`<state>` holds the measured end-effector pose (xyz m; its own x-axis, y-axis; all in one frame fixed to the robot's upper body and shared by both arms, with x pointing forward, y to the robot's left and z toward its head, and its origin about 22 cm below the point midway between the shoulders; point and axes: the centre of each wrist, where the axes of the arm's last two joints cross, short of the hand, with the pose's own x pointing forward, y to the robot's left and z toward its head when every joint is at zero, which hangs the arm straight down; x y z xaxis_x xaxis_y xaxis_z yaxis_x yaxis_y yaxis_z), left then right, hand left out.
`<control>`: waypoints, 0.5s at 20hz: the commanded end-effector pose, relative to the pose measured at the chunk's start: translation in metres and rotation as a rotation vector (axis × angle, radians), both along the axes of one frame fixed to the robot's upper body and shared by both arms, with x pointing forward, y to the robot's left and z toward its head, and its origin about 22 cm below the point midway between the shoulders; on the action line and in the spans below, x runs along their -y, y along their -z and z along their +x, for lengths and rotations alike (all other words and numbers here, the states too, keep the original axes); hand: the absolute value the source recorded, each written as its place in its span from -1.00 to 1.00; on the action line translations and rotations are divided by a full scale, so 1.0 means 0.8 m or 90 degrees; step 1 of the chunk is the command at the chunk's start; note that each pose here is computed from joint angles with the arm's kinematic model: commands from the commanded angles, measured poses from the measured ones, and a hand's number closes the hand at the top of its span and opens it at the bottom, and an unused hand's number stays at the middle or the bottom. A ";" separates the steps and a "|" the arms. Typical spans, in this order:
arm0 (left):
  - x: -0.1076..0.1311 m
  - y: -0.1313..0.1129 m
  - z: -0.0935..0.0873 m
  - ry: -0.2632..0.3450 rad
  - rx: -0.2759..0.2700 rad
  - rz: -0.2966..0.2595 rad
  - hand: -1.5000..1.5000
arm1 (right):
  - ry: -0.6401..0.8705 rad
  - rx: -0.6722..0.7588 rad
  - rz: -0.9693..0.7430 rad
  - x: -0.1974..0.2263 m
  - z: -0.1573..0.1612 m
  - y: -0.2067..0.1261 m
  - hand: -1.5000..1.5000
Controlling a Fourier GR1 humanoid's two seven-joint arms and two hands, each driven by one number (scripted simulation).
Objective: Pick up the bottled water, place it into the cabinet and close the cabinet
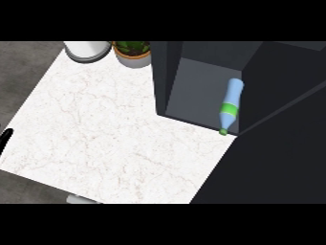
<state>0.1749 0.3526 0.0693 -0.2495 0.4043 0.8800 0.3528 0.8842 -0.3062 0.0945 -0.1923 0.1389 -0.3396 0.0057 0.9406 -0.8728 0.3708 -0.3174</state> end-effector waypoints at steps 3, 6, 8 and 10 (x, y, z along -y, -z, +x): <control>0.000 -0.006 0.004 0.016 0.012 0.001 -1.00 | -0.064 -0.084 0.057 -0.025 -0.005 0.011 1.00; -0.002 -0.009 0.008 0.022 0.020 -0.001 -1.00 | -0.049 -0.108 0.078 -0.027 -0.003 0.016 1.00; -0.001 -0.009 0.009 0.018 0.022 -0.003 -1.00 | -0.022 -0.099 0.080 -0.023 0.002 0.015 1.00; -0.003 -0.012 0.011 0.019 0.030 -0.003 -1.00 | 0.008 -0.100 0.081 -0.021 0.009 0.017 1.00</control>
